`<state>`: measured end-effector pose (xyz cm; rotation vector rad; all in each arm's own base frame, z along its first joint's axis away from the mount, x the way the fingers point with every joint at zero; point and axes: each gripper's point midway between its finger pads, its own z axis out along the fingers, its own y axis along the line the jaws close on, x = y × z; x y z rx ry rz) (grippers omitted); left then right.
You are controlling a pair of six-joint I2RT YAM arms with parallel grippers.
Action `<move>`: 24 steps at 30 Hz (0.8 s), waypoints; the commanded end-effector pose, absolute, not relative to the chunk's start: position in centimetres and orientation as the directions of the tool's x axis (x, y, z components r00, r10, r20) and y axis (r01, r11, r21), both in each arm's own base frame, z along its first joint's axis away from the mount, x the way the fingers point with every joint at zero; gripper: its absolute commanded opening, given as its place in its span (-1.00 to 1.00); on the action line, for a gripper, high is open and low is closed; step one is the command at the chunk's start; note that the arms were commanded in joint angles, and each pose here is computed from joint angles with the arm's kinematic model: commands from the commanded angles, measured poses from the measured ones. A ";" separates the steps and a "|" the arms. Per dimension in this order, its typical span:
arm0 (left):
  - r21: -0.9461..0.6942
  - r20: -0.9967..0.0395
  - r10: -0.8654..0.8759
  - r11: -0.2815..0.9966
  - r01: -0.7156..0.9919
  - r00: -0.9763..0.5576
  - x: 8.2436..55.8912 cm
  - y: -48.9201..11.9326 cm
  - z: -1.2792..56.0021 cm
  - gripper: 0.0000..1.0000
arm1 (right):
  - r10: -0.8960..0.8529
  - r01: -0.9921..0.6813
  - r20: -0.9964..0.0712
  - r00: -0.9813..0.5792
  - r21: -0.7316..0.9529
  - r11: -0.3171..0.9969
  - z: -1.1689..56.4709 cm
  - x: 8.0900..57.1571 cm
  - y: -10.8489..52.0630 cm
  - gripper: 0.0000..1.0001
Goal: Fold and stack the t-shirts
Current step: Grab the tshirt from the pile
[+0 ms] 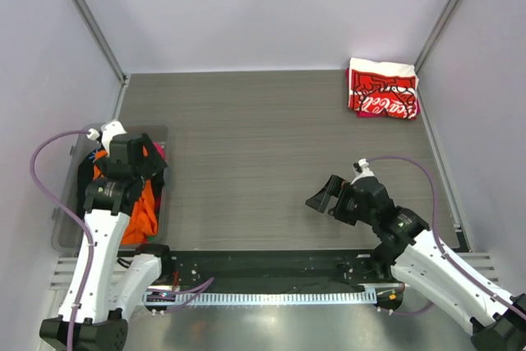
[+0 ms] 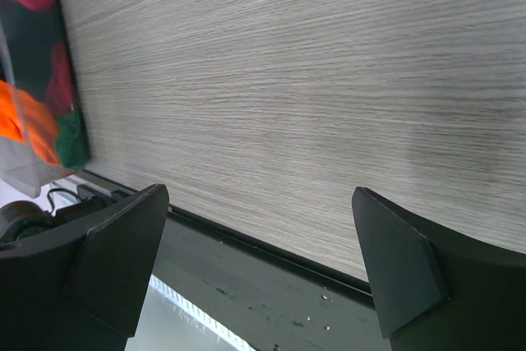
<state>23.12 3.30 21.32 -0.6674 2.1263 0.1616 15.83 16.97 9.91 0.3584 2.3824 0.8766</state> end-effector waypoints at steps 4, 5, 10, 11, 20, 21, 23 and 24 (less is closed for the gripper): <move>-0.019 -0.801 -0.421 0.728 -0.686 -0.425 22.6 7.2 20.7 0.80 | 0.406 0.004 -0.421 -0.811 0.691 0.723 10.8 15.8 17.9 0.99; -0.002 -0.794 -0.445 0.683 -0.730 -0.415 22.2 8.5 20.7 0.80 | 0.399 0.003 -0.412 -0.819 0.692 0.722 10.6 15.6 18.0 1.00; 0.011 -0.735 -0.557 0.560 -0.828 -0.387 22.2 11.4 19.0 0.79 | 0.393 0.014 -0.388 -0.834 0.697 0.717 9.6 14.8 18.0 0.99; 0.003 -0.730 -0.581 0.523 -0.852 -0.360 22.1 12.3 18.6 0.79 | 0.389 0.010 -0.381 -0.839 0.703 0.711 9.6 14.7 18.1 0.99; -0.037 -0.642 -0.710 0.403 -0.914 -0.287 21.7 14.8 14.8 0.53 | 0.343 -0.003 -0.362 -0.867 0.691 0.723 8.8 13.7 18.1 0.99; -0.043 -0.642 -0.711 0.406 -0.913 -0.286 21.8 14.8 14.8 0.43 | 0.339 -0.004 -0.363 -0.868 0.687 0.726 8.7 13.7 18.1 0.99; -0.063 -0.637 -0.717 0.415 -0.908 -0.284 22.3 14.6 14.8 -0.12 | 0.337 0.002 -0.359 -0.870 0.681 0.732 8.4 13.6 18.0 0.99; -0.067 -0.634 -0.716 0.425 -0.903 -0.290 22.4 14.4 14.9 -0.33 | 0.339 0.004 -0.360 -0.869 0.681 0.732 8.4 13.7 18.0 0.99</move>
